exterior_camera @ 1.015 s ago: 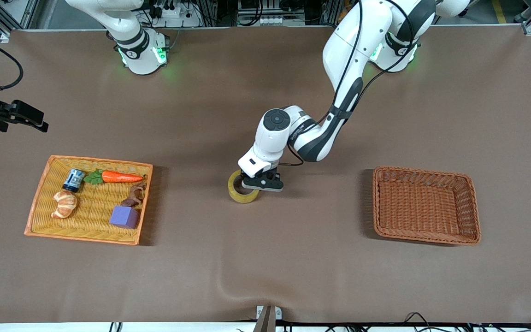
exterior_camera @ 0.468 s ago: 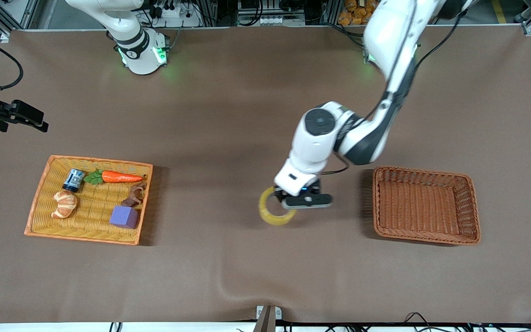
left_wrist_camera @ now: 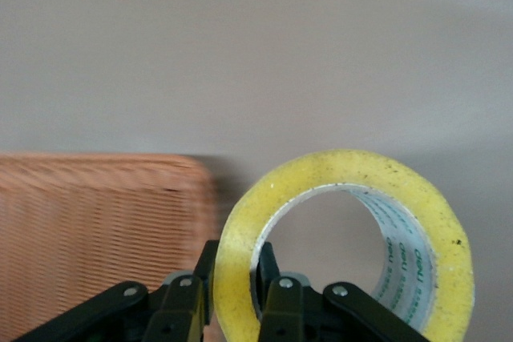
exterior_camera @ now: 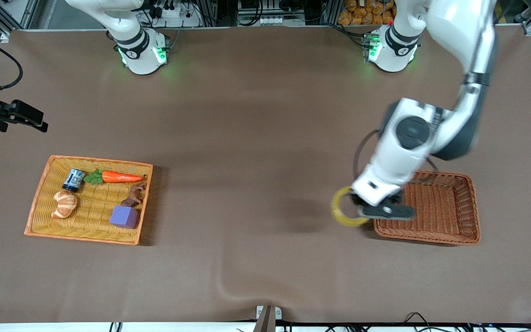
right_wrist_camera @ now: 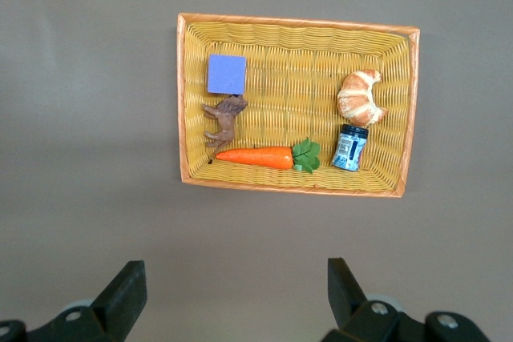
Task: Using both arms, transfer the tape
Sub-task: 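Grasp the tape roll with the left gripper and carry it to the basket, then release the tape roll into the brown basket with the left gripper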
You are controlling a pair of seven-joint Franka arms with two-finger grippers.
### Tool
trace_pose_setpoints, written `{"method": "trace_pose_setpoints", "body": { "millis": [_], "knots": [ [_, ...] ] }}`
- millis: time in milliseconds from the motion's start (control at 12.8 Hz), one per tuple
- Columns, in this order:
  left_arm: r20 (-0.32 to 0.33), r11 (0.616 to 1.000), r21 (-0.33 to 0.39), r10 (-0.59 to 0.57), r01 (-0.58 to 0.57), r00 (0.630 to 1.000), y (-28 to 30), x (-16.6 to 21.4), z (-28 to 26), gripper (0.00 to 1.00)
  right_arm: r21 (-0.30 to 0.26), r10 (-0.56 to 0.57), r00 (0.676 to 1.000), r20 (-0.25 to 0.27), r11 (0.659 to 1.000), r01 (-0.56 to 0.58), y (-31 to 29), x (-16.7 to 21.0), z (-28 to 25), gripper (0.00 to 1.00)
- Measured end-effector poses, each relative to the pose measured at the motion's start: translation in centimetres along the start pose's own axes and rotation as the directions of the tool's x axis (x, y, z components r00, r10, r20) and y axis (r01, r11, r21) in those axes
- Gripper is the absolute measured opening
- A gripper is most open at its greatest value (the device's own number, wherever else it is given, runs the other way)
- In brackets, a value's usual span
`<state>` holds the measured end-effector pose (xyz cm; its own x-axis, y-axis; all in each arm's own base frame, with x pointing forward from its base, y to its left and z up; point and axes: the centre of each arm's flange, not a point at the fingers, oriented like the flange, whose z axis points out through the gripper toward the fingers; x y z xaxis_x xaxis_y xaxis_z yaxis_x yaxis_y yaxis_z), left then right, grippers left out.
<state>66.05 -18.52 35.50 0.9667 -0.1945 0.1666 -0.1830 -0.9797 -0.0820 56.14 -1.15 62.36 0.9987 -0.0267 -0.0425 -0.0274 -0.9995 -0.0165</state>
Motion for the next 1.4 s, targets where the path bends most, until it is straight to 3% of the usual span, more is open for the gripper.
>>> {"method": "trace_pose_setpoints", "body": {
  "millis": [312,624,780,937,1171,1405],
  "knots": [
    [0.085,0.984,0.001,0.175,-0.176,0.981,-10.1,-2.2,3.8,0.23,0.0,0.002,1.0,-0.001,1.0,-0.002,0.1,0.0,0.0,1.0],
    [0.146,0.975,-0.023,0.223,-0.222,0.964,-14.9,-4.5,6.8,0.24,0.0,0.002,1.0,0.0,1.0,-0.002,0.1,0.0,0.0,1.0],
    [0.147,0.974,-0.027,0.227,-0.226,0.963,-14.8,-4.5,7.0,0.39,0.0,0.002,1.0,-0.001,1.0,-0.002,0.1,0.0,0.0,1.0],
    [0.128,0.972,-0.035,0.235,-0.232,0.964,-13.8,-3.8,5.4,0.61,0.0,0.002,1.0,-0.001,1.0,-0.002,0.1,0.0,0.0,1.0],
    [0.08,0.986,-0.059,0.162,-0.158,0.984,-10.0,-2.0,-3.6,0.96,0.0,0.003,1.0,-0.001,1.0,-0.003,0.1,0.0,0.0,1.0],
    [0.099,0.996,-0.051,0.079,-0.074,0.992,-6.6,-2.2,-14.0,1.0,0.0,0.003,1.0,-0.002,1.0,-0.003,0.2,0.0,0.0,1.0]
  ]
}}
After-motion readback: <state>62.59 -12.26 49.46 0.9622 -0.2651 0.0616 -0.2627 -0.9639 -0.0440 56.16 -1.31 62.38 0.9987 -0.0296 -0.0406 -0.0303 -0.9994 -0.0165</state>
